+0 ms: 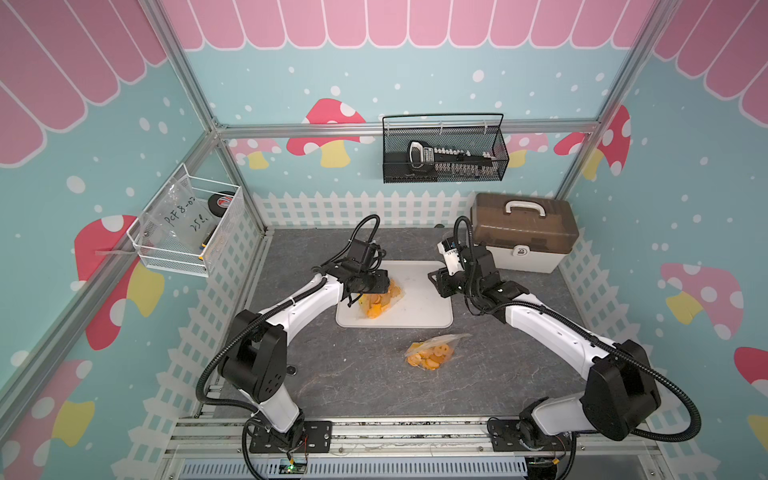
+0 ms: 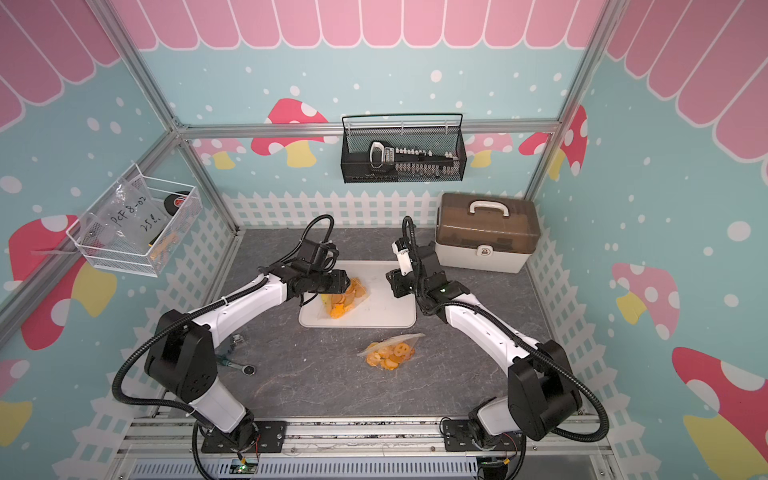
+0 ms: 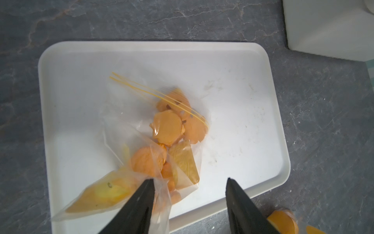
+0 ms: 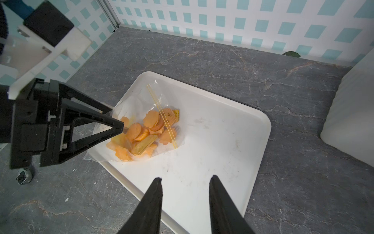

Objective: Pour cookies out of the ziploc bag
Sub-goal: 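Pour the cookies out of the ziploc bag onto the tray.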

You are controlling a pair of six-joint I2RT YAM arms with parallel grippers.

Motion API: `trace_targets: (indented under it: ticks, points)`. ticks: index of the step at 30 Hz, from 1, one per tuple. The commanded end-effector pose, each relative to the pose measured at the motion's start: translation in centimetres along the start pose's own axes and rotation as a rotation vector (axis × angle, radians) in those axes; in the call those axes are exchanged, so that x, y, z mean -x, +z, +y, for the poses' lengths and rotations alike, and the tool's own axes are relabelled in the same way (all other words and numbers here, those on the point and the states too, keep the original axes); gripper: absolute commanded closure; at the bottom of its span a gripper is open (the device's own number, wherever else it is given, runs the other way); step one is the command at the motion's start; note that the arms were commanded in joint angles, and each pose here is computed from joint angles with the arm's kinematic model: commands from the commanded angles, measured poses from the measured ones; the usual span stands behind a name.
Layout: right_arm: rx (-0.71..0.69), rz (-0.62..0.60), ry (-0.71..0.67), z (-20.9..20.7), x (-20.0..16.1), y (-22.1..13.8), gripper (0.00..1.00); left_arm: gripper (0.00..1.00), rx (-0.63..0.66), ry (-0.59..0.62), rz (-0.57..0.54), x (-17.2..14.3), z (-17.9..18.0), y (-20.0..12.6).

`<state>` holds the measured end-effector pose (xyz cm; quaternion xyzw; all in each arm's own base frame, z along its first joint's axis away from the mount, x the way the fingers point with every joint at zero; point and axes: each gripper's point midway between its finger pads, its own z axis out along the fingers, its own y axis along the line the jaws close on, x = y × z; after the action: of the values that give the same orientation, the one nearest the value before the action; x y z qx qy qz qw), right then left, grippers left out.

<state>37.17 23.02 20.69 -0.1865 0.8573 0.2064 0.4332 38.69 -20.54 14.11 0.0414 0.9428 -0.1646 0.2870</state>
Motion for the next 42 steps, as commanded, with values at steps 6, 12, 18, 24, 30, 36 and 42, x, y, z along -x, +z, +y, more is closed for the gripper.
trace_targets:
  ticks: [6,12,18,24,30,36,42]
  points:
    - [0.015,0.030,-0.005,0.1,-0.8,0.5,0.62,0.11,0.062,-0.090,-0.254,-0.7,4.0,-7.8]
    - [0.027,0.032,-0.009,0.3,-0.8,0.5,0.55,0.04,-0.028,-0.219,-0.339,-4.0,6.9,-7.7]
    - [0.079,0.046,-0.012,1.0,-1.1,1.3,0.31,0.03,-0.174,-0.229,-0.324,-3.7,4.9,-6.1]
    - [0.104,0.076,-0.007,1.2,-1.8,2.6,0.30,0.04,-0.184,-0.204,-0.326,-2.4,3.9,-4.3]
    - [0.099,0.078,-0.010,1.1,-2.0,3.0,0.32,0.05,-0.214,-0.201,-0.280,-3.0,2.9,-2.7]
    - [0.112,0.086,-0.006,1.2,-2.3,3.6,0.38,0.24,-0.147,-0.201,-0.208,-3.6,3.4,-0.7]
    - [0.121,0.064,-0.004,1.3,-2.3,3.8,0.40,0.54,-0.163,-0.226,-0.196,-3.3,3.4,0.2]
